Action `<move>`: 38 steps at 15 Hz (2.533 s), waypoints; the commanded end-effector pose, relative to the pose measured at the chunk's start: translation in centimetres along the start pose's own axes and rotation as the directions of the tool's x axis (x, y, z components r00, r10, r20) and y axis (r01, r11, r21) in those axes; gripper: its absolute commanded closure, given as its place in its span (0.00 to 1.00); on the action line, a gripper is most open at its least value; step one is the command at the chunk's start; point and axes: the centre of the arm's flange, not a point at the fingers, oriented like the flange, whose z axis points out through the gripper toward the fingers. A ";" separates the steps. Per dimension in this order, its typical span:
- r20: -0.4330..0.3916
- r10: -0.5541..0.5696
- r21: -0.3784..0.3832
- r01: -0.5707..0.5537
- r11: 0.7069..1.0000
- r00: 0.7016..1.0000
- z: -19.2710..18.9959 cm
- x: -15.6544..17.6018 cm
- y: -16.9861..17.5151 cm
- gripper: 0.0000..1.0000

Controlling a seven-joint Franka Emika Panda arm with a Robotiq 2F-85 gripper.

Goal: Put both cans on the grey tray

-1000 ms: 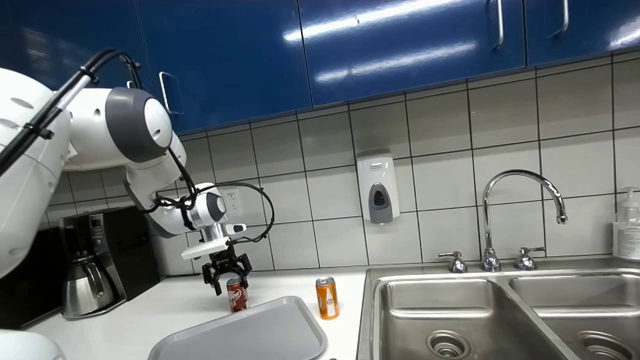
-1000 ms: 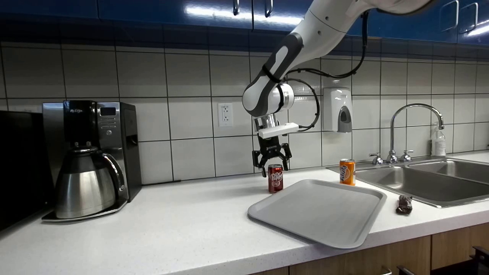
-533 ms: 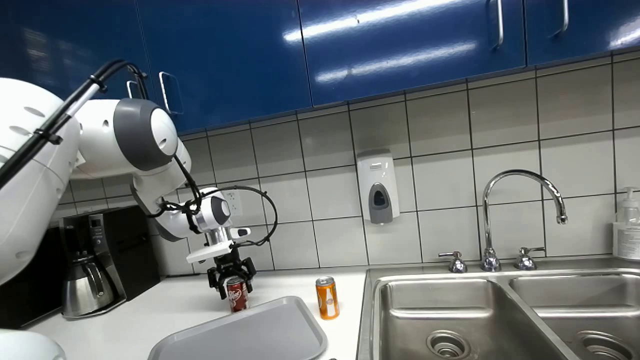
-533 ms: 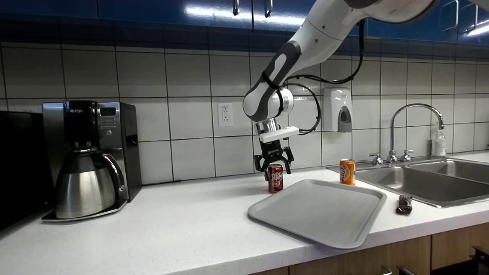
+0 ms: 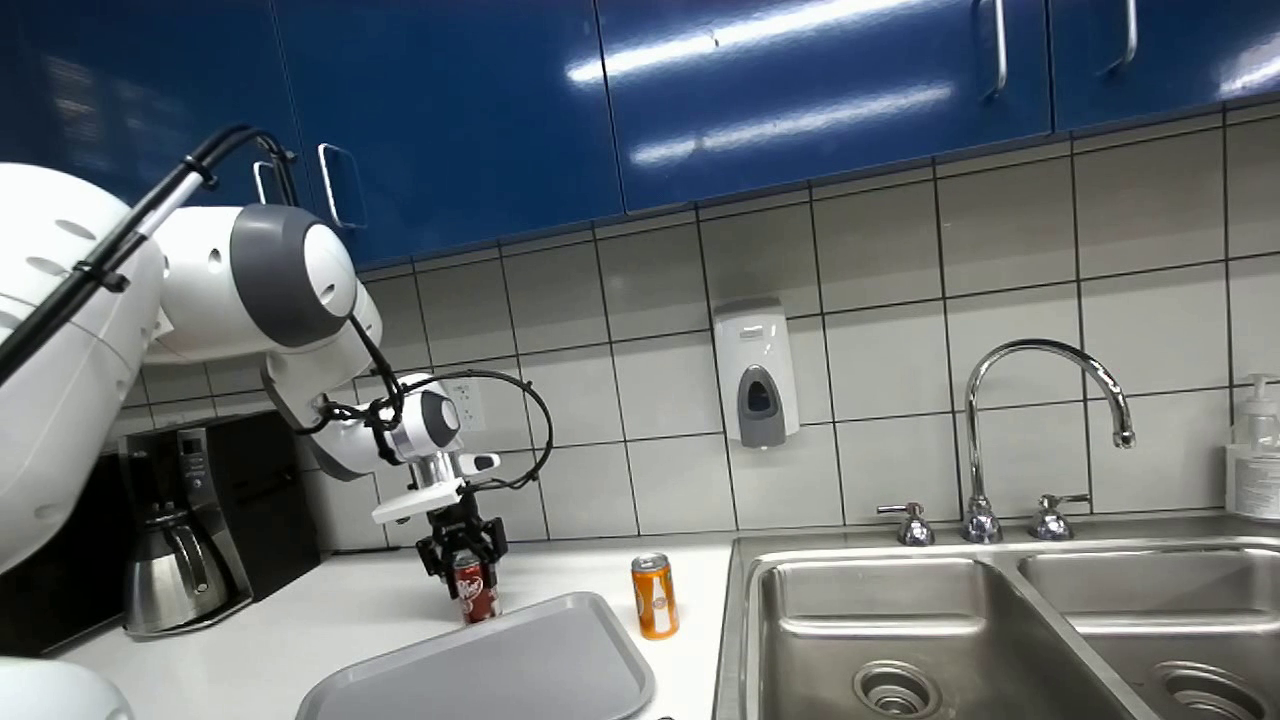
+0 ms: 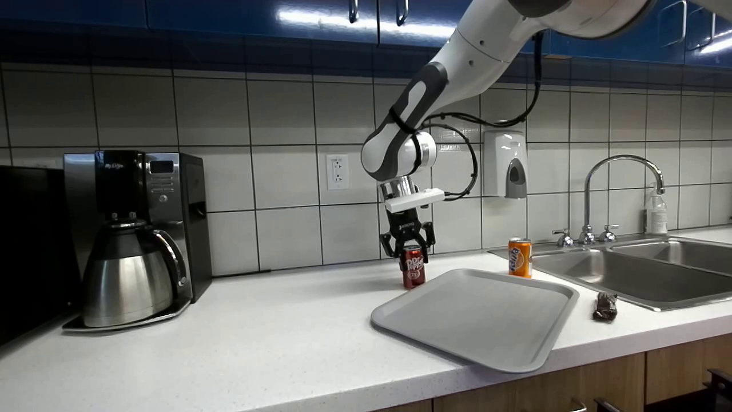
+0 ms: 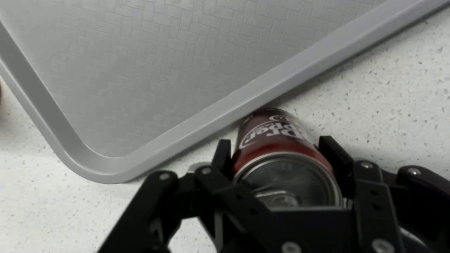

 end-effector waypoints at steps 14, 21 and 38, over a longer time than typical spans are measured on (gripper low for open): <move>-0.029 0.026 0.007 -0.026 1.000 0.999 -2.3 -1.3 1.5 0.61; -0.051 0.025 0.009 -0.025 1.000 0.998 -3.8 -3.6 2.4 0.61; -0.059 -0.010 0.031 0.012 0.999 0.998 -4.3 -12.6 5.0 0.61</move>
